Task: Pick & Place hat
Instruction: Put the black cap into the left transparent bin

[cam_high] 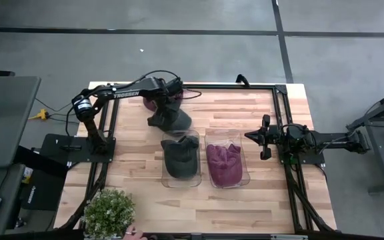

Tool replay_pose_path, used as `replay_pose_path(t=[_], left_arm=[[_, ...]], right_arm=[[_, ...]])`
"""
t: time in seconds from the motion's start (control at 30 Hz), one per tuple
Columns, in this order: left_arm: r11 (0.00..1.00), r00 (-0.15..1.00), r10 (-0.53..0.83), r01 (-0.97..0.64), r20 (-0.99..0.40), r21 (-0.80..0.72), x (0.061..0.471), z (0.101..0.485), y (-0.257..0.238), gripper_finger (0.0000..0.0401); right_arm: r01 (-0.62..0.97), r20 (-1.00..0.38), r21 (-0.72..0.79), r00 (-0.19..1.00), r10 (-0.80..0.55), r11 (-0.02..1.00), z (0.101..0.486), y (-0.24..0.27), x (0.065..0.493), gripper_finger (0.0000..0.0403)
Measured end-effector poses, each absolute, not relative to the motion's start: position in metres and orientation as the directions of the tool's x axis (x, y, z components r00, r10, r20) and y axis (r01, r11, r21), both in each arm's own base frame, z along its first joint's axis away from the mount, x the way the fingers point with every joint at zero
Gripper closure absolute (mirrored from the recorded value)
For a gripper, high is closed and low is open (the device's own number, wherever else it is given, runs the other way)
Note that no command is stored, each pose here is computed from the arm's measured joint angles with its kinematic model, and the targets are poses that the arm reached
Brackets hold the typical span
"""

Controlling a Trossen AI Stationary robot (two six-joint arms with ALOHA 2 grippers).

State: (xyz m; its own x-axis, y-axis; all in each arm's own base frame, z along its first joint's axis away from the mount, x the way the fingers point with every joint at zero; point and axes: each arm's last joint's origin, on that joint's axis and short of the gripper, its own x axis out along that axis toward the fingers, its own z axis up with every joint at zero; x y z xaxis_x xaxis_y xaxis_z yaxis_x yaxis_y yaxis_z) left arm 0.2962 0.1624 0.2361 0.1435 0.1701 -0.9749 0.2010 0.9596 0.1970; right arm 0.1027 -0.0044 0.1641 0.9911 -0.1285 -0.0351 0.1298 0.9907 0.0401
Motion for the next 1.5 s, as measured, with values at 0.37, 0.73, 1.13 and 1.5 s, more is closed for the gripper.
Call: replay_pose_path(t=[0.37, 0.73, 1.13, 1.5], left_arm=[[0.961, 0.203, 0.189, 0.161, -0.961, 0.223, 0.302, 0.298, 0.165, 0.0401], [0.949, 0.289, 0.228, 0.147, -0.930, 0.278, 0.302, 0.360, 0.155, 0.0401], [0.926, 0.275, 0.161, 0.289, -0.948, 0.242, 0.303, 0.387, 0.108, 0.0401], [0.811, 0.249, 0.079, 0.547, -0.965, 0.208, 0.313, 0.386, 0.047, 0.0401]], right_arm=[[0.130, -0.035, 0.040, 0.991, -0.128, 0.991, 0.164, -0.004, 0.103, 0.0396], [0.130, -0.035, 0.040, 0.991, -0.128, 0.991, 0.164, -0.004, 0.103, 0.0400], [0.130, -0.035, 0.040, 0.991, -0.128, 0.991, 0.164, -0.004, 0.103, 0.0395], [0.130, -0.035, 0.040, 0.991, -0.128, 0.991, 0.164, -0.004, 0.103, 0.0396]])
